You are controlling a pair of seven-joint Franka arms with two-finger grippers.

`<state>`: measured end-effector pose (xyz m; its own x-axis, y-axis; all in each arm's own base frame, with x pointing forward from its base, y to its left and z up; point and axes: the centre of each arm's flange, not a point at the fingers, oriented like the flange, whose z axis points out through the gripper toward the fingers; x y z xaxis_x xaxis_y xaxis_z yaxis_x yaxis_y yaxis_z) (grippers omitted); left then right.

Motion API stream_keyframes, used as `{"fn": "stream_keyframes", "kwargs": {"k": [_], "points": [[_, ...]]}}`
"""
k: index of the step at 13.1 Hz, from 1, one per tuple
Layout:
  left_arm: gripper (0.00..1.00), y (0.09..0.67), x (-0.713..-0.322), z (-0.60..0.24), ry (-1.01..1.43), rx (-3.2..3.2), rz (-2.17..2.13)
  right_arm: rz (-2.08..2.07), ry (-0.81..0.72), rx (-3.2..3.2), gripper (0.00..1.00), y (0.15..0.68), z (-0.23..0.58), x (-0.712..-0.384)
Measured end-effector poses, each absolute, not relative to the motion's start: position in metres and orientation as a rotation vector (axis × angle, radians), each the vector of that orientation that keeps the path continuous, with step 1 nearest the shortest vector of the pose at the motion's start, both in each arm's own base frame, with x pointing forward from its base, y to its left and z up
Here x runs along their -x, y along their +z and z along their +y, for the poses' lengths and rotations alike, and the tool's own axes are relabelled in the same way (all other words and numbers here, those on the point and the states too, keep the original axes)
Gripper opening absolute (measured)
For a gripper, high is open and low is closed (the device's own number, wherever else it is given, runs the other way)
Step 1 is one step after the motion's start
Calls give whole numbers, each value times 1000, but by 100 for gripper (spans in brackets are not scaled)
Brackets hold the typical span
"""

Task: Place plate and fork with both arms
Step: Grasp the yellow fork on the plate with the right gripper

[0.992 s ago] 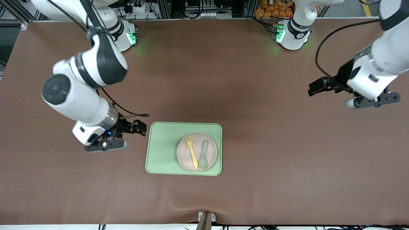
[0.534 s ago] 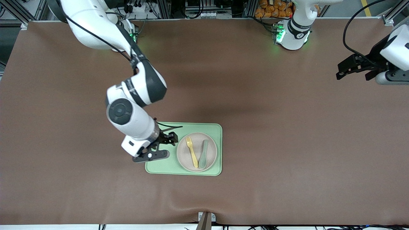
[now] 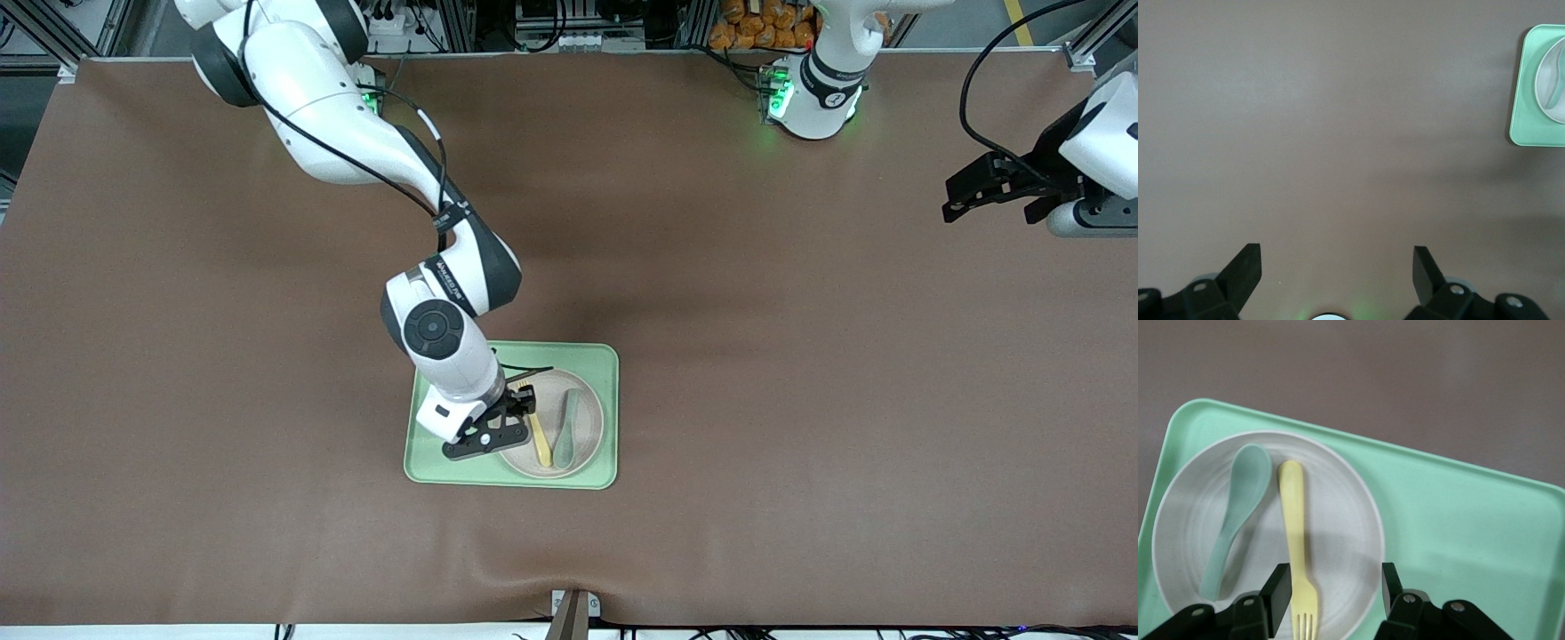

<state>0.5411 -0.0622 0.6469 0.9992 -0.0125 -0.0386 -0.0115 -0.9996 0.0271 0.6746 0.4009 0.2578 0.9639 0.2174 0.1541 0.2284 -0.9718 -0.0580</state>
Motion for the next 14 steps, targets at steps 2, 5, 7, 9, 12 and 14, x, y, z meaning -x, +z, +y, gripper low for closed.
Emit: {"fn": "stream_keyframes", "kwargs": {"k": [2, 5, 7, 9, 12, 14], "points": [[100, 647, -541, -62, -60, -3114, -19, -333, -230, 3043, 55, 247, 415, -669], [100, 647, -541, -62, -60, -3114, -19, -337, -240, 3054, 55, 228, 428, -661], [100, 647, -541, -62, -61, -3114, -19, -340, -250, 3058, 53, 217, 428, -661], [100, 646, -541, -62, -66, -3115, -19, -339, -259, 3059, 50, 210, 426, -662], [100, 643, -541, -55, -82, -3117, 2, -340, -266, 3056, 47, 206, 427, -662], [100, 641, -541, -50, -92, -3117, 17, -342, -266, 3056, 47, 205, 428, -662]]}}
